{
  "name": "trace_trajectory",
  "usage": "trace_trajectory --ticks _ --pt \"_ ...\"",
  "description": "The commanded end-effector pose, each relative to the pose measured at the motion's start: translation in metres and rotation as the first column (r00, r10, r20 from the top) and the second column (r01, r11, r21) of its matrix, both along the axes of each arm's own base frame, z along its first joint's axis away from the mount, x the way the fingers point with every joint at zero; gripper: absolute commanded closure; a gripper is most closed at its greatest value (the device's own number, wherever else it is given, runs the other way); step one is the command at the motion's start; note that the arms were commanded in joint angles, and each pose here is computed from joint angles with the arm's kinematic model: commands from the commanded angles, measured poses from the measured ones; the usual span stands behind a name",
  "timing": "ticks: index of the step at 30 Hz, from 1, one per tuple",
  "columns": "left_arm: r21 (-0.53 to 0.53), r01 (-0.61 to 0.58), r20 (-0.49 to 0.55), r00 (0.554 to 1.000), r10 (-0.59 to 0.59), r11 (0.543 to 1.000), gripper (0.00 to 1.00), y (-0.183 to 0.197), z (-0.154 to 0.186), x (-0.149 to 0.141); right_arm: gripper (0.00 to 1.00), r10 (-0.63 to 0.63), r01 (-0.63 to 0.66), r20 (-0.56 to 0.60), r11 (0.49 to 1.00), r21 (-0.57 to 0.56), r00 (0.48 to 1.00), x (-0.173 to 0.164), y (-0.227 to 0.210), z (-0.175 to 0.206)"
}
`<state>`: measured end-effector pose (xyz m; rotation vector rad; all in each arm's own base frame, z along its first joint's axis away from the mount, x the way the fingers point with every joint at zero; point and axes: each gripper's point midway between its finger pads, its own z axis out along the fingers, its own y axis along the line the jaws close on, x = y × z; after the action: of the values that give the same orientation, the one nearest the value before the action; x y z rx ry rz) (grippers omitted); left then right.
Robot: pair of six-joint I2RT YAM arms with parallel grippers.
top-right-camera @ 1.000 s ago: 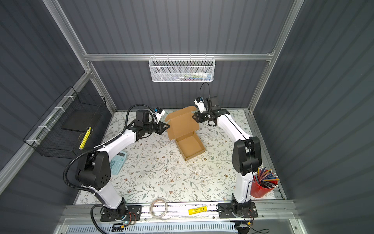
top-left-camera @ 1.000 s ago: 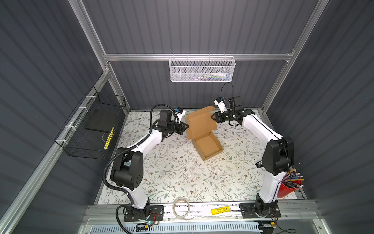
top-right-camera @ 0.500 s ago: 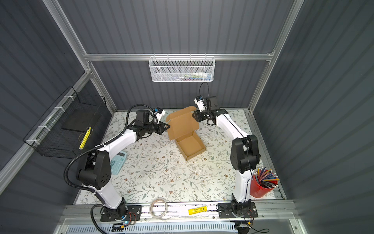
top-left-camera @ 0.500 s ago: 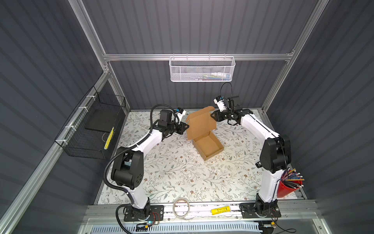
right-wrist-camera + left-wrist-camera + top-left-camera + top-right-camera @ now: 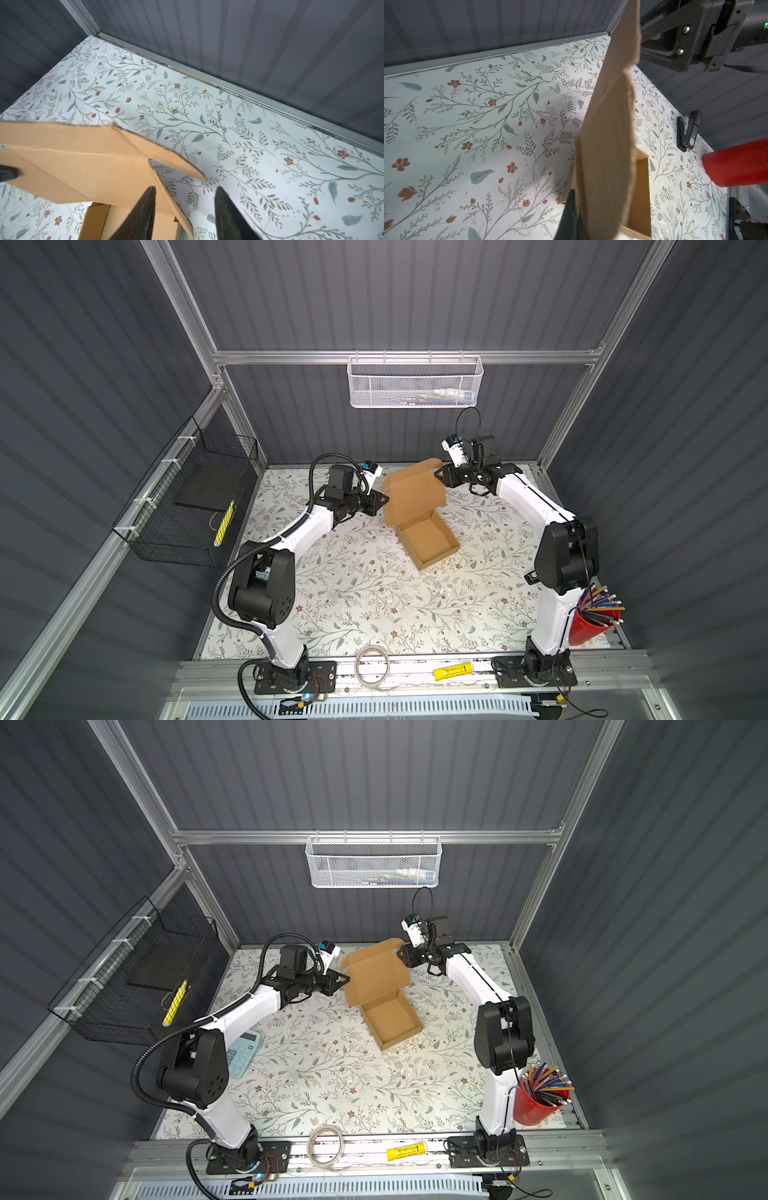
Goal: Assemble paper box
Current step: Fold the lid at the center of the table.
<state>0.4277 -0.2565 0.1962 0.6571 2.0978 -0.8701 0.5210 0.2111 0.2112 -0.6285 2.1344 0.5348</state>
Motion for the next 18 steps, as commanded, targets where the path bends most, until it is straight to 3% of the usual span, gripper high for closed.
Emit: trace_trajectory --ticks 1,11,18 --pt "-0.015 0.028 0.029 0.999 -0.028 0.999 1.0 -0.005 0.009 0.008 0.52 0.098 -0.098 -0.015 0.995 0.036 0.995 -0.008 0.014 0.002" --pt "-0.027 0.037 0.027 0.999 -0.036 0.999 1.0 -0.009 0.007 0.014 0.57 0.117 -0.116 -0.042 0.993 0.03 0.992 -0.009 0.018 -0.002" --pt "-0.027 0.038 0.022 0.999 -0.038 0.999 1.0 -0.009 0.004 0.015 0.55 0.036 -0.036 -0.006 0.999 -0.026 0.999 0.002 0.003 -0.006"
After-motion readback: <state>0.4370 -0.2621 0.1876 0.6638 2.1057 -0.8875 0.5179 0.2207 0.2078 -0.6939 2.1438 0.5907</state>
